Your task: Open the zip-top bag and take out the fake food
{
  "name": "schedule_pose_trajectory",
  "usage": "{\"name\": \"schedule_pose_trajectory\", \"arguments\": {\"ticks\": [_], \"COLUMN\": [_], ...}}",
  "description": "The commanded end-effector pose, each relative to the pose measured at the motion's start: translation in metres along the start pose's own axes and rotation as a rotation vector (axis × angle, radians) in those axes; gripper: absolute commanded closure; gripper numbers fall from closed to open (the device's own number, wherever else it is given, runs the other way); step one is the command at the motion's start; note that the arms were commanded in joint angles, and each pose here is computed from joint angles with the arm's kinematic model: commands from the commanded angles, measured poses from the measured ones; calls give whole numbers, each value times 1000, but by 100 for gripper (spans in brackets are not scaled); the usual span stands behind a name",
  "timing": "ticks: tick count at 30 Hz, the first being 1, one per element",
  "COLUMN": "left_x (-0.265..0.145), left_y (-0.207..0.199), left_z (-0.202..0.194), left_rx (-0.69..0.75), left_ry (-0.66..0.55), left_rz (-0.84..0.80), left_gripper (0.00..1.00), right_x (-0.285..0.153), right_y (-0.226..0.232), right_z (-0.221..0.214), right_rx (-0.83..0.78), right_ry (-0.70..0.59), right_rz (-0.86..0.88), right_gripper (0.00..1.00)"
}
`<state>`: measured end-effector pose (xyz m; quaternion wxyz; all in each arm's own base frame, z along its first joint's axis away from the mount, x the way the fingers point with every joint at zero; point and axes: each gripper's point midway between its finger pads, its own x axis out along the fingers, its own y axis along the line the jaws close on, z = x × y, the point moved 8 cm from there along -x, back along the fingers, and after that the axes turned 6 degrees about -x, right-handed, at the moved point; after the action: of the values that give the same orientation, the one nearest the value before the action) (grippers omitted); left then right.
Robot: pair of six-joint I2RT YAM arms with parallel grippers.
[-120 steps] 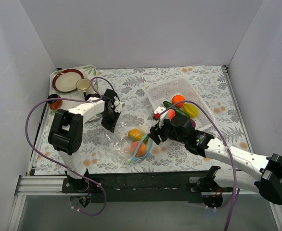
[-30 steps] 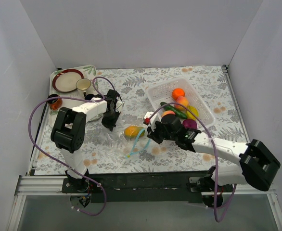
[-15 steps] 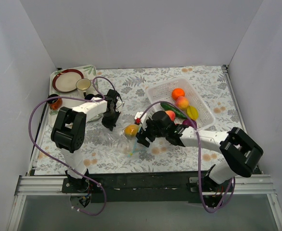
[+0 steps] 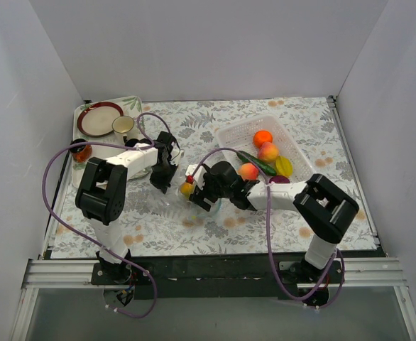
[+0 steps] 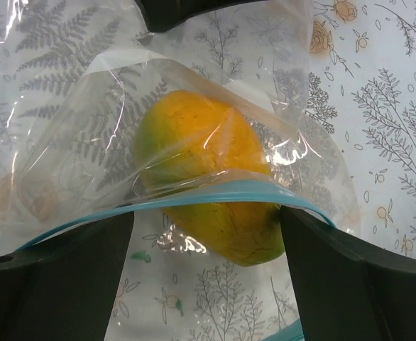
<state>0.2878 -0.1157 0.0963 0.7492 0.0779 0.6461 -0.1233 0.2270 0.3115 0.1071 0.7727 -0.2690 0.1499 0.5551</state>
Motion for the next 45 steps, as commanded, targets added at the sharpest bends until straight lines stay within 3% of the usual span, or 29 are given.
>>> {"name": "schedule_pose_trajectory", "arguments": {"ticks": [1, 7, 10, 13, 18, 23, 27, 33, 39, 40, 41, 43, 44, 45], "left_x": [11, 7, 6, 4, 2, 7, 12, 12, -10, -16, -25, -39, -50, -58], "left_y": [-1, -2, -2, -2, -1, 2, 7, 4, -17, -24, -29, -34, -36, -37], "left_z": [1, 1, 0, 0, 2, 2, -1, 7, 24, 27, 37, 44, 54, 58], "left_rx": [29, 35, 35, 32, 29, 36, 51, 34, 18, 19, 23, 25, 30, 25], "left_ry": [28, 34, 36, 35, 21, 28, 41, 28, 25, 28, 8, -3, -45, -63], "left_rz": [-26, -32, -35, -33, -14, 12, 50, 32, -156, -231, -266, -313, -324, -331], "left_gripper": [100, 100, 100, 100, 100, 100, 100, 100, 100, 100, 100, 96, 84, 53], "right_x": [19, 38, 39, 29, -1, -48, -79, -127, -178, -179, -180, -182, -182, -182], "right_y": [-3, 10, 13, 13, 15, 21, 10, -17, -70, -77, -82, -97, -98, -102], "right_z": [13, -1, -1, 13, 27, 29, 13, 5, -1, -1, -1, 5, 5, 7], "right_rx": [-56, -34, -10, 10, 38, 97, 150, 293, 487, 502, 510, 527, 543, 548], "right_ry": [-32, -3, -3, -50, -86, -32, 90, 81, 7, 8, 20, 35, 61, 71], "right_rz": [1, 95, 111, 112, 100, 88, -118, -382, -743, -761, -772, -796, -792, -798], "right_gripper": [8, 12, 20, 33, 72, 87, 91, 95, 99, 97, 80, 58, 25, 2]}}
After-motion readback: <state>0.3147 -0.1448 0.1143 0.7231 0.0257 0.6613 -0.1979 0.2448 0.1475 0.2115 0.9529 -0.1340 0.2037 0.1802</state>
